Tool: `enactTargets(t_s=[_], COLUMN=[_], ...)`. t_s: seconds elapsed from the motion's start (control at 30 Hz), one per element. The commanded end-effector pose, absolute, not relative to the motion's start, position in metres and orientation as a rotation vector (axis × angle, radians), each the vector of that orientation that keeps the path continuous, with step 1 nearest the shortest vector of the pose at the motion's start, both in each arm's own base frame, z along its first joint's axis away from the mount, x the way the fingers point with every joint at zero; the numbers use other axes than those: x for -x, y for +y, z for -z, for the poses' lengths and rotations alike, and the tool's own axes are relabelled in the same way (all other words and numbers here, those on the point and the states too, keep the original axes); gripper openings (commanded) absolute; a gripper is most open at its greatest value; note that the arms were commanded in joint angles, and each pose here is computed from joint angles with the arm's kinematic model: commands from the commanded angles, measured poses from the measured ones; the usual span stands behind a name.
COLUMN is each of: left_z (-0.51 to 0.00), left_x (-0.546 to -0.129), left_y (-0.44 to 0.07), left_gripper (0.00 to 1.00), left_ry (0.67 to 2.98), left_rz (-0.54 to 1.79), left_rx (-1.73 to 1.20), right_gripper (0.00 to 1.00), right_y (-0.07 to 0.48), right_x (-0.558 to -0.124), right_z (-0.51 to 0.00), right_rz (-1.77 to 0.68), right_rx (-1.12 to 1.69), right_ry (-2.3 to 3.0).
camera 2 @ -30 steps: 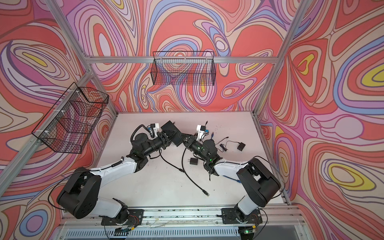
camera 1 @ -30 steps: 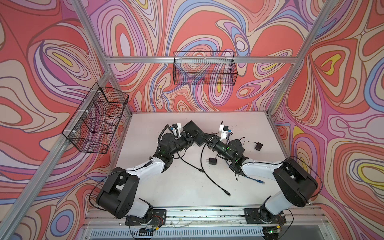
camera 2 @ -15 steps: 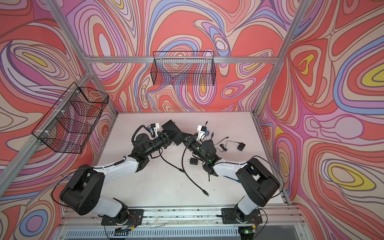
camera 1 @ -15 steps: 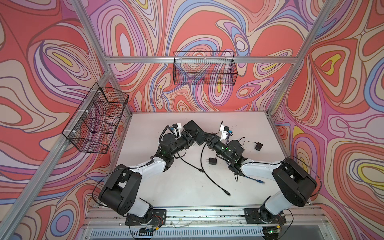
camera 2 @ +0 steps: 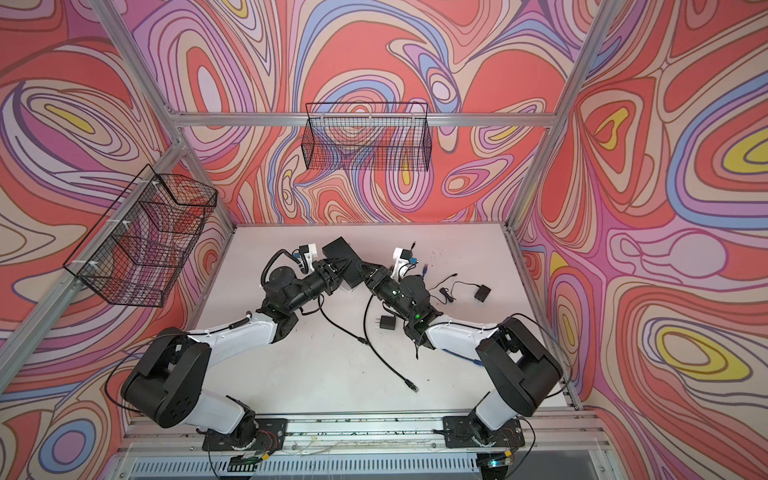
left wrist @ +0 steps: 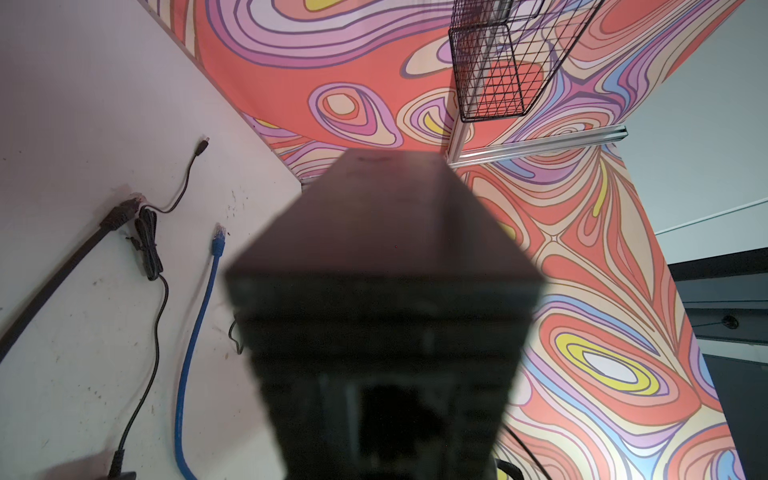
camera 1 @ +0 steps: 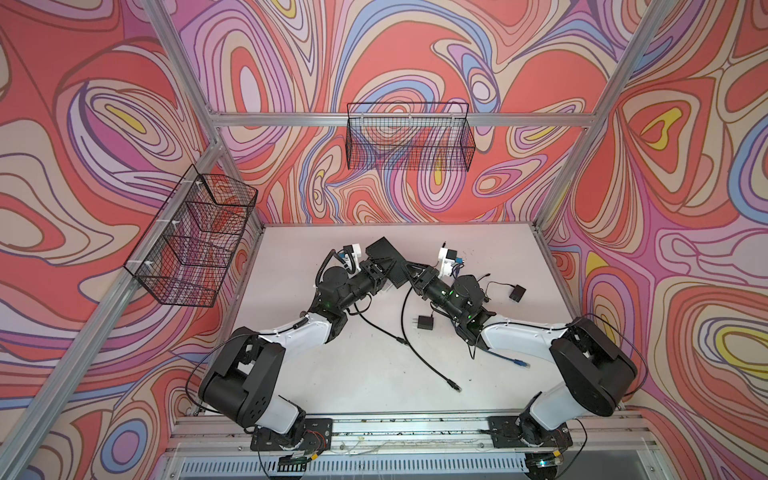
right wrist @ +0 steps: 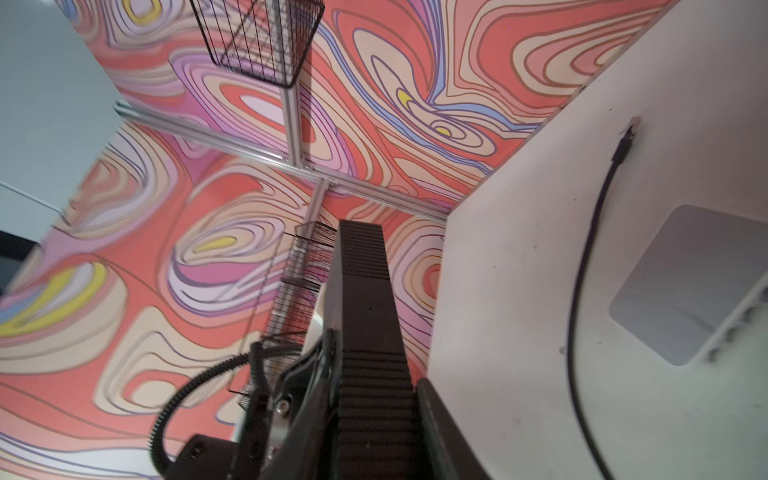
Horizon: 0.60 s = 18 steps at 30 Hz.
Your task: Insert the plug into the switch port
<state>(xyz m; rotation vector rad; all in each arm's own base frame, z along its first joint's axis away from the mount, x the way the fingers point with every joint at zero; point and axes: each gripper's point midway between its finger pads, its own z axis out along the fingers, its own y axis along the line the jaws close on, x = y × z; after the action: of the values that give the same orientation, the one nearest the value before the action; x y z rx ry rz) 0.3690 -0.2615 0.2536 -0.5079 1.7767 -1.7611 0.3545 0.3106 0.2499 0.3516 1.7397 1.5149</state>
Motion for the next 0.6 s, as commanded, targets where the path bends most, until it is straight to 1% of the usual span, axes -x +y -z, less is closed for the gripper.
enactTargets(t_s=[0.0, 0.07, 0.3, 0.43, 0.57], left_z=[-0.251, -0.249, -0.24, -0.232, -0.227], left_x=[-0.368, -0.369, -0.37, -0.368, -0.364], left_y=[-0.259, -0.254, -0.238, -0.232, -0.229], left_gripper=[0.09, 0.08, 0.07, 0.07, 0.07], left_ry=[1.787, 1.793, 1.818, 1.843, 1.878], left_rz=[1.789, 1.784, 1.747, 1.721, 1.701], left_rx=[0.511, 0.517, 0.538, 0.54, 0.531], right_gripper=[0.47, 0.53, 0.63, 0.63, 0.64], right_y=[0.308, 0.298, 0.259, 0.241, 0.211], right_x=[-0.346, -0.347, -0.353, -0.357, -0.367], right_z=[-0.221, -0.218, -0.213, -0.214, -0.197], right_rz=[-1.279, -1.235, -1.092, -0.938, -0.684], right_rx=[-0.231, -0.245, -0.301, -0.297, -0.357], right_ry=[1.922, 1.943, 1.982, 2.035, 2.169])
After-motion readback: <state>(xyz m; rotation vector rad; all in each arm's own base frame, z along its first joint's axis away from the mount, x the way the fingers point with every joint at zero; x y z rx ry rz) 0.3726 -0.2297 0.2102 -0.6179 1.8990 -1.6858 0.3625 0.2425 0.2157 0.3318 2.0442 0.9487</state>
